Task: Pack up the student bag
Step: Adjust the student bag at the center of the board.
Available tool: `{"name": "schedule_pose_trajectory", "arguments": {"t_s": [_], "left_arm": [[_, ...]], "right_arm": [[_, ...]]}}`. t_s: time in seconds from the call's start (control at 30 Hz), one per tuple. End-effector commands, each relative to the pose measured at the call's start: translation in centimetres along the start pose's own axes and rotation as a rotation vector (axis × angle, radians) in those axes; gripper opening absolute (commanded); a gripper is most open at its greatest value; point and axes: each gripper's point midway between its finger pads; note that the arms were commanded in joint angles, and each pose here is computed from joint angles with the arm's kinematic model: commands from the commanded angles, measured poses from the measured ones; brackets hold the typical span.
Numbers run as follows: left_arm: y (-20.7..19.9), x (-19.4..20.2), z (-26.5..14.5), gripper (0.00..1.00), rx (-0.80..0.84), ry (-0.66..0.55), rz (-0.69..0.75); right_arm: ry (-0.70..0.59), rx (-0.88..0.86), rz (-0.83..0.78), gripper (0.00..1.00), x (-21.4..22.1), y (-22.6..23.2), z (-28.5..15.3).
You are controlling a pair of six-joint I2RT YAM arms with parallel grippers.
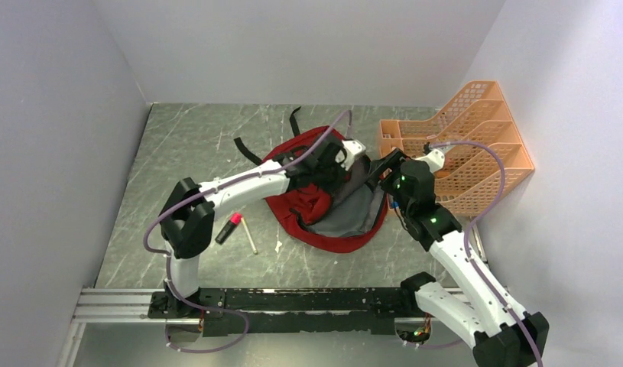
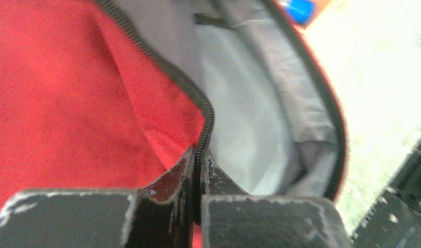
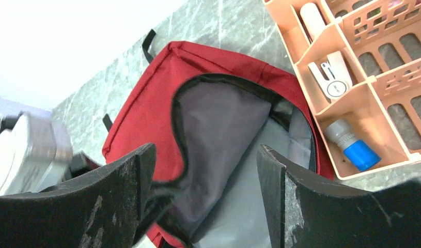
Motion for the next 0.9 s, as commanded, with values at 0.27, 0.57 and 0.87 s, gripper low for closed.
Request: {"name": "schedule_pose_trajectory", "arguments": {"t_s": [0.27,0.57,0.87], "left_arm": [[-10.3,0.6,-4.4,0.15,0.255,-0.018,0.237],[-7.4,-0.7,-5.5,0.76,0.156,-0.098,0.091],[7.3,-1.4,-7.3,0.73,-0.137,-0.223,-0.368]], "right_arm": [[-0.171,0.025,0.065,0.74,-4.6,-0.6,-2.7],[-0.153,0.035,0.039,0.73,-3.9,-1.0,-2.5],[-0.052,0.014,-0.034,0.73,-1.8,-0.6,-1.6]]}}
Point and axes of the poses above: each gripper's point midway between its finger pads, its own z axis out along the fingers, its own y axis along the line the jaws close on, x = y × z, and after that the axes turned 1 degree about z, right-handed
